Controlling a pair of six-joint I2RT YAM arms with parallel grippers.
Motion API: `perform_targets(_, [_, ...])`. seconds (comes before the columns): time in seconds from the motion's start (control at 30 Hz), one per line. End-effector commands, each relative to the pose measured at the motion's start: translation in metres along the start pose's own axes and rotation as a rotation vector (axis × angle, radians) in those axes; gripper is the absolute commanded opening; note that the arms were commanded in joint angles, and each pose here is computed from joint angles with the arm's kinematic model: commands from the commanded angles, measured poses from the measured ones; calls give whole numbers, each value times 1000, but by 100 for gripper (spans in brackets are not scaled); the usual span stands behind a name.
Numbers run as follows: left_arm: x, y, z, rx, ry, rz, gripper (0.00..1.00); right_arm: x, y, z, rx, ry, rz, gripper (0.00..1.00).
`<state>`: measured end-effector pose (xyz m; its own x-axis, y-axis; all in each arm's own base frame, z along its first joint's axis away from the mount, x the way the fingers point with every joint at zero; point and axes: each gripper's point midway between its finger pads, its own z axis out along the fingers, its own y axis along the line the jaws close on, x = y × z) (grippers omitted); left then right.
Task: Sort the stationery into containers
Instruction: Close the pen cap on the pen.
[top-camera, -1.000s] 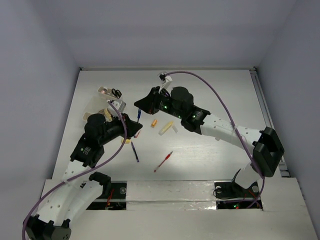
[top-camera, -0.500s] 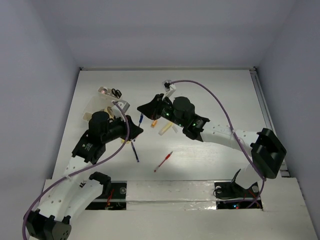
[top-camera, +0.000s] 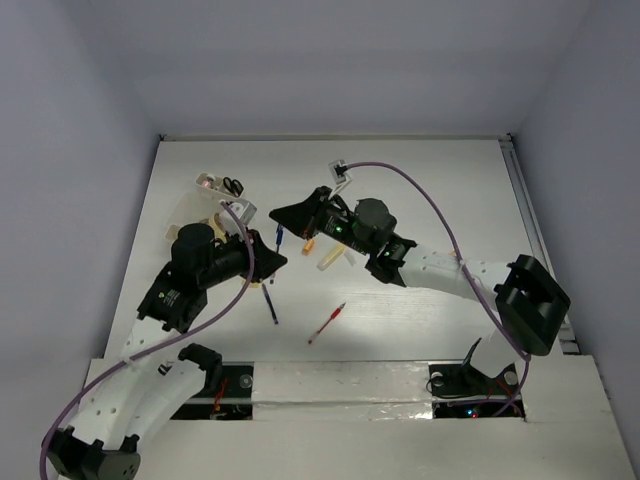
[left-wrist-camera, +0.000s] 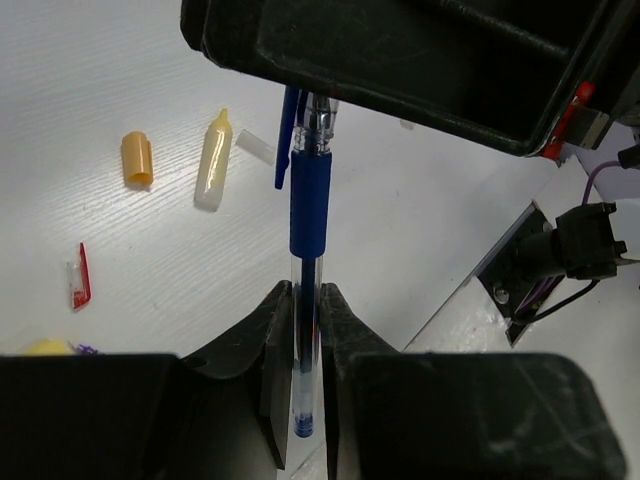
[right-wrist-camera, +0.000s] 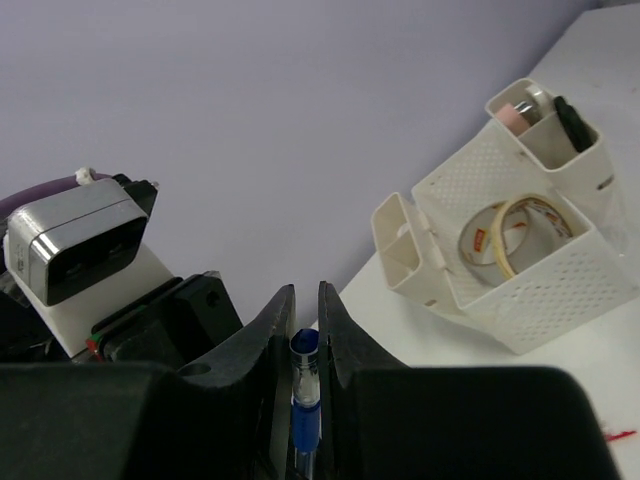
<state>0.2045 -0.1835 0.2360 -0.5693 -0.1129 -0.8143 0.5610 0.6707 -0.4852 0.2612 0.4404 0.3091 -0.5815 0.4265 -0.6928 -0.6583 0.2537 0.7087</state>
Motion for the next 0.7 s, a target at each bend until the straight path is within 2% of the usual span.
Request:
perform_targets(0.0, [-148, -47, -44, 44, -569, 211, 0, 140, 24, -48, -135, 543, 142, 0])
perform_targets(0.13, [-155, -46, -57, -10, -593, 255, 0, 139, 35, -56, -161, 598, 118, 0])
perform_targets(0.33, [-169, -42, -73, -95, -621, 291, 0, 151, 17, -72, -78, 681, 67, 0])
perform_targets(0.5, [-177, -47, -75, -80, -641, 295, 0, 175, 15, -85, -28, 756, 28, 0])
perform_targets(0.6, [-179, -52, -73, -53, -642, 287, 0, 174, 16, -79, -20, 708, 34, 0])
perform_targets(0.67, [-176, -53, -72, -43, -635, 283, 0, 158, 17, -70, 4, 626, 8, 0])
